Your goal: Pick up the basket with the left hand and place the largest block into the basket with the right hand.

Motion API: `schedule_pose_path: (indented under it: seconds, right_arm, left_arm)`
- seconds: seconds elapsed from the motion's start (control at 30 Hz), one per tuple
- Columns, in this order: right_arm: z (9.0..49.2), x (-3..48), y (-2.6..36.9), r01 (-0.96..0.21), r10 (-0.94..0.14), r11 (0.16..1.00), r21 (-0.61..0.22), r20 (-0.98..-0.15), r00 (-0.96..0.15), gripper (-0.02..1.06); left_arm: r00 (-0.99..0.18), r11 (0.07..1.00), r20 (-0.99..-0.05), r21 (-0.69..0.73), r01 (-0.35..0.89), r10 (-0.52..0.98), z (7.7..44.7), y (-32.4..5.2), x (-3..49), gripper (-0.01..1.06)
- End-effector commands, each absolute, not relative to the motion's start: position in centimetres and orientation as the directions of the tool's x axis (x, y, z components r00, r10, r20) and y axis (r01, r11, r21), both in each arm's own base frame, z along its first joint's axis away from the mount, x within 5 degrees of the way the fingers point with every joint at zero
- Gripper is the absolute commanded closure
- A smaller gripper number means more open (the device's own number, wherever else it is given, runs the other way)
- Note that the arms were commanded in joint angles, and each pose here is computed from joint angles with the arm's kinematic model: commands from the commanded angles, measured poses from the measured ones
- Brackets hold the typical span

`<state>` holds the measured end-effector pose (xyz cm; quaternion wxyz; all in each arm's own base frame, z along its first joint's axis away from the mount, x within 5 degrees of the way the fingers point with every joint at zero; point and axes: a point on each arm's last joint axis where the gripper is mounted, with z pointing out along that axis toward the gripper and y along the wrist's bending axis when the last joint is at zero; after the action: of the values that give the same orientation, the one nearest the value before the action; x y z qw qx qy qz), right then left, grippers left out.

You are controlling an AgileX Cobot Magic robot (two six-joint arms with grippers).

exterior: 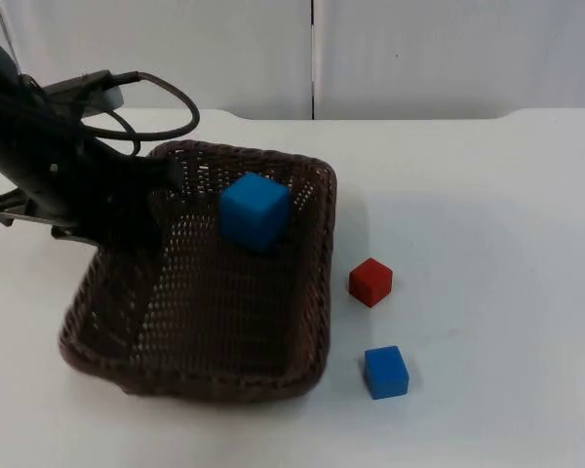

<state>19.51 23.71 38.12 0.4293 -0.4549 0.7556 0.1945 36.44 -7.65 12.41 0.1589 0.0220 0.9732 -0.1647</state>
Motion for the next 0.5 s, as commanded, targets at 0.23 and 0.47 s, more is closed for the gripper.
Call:
schedule_pose_path:
  seconds: [0.23, 0.47]
  right_arm:
    - [38.4, 19.2, 23.6, -0.857, -0.514, 0.507, -0.093, -0.830, -0.214, 0.21]
    - [38.6, 19.1, 23.5, -0.855, -0.506, 0.511, -0.088, -0.835, -0.216, 0.21]
  left_arm:
    - [-0.929, 0.945, -0.369, -0.312, 0.100, -0.024, 13.9, -7.6, 36.7, 0.28]
    - [-0.892, 0.951, -0.452, -0.269, 0.155, 0.017, 17.3, -7.4, 36.3, 0.27]
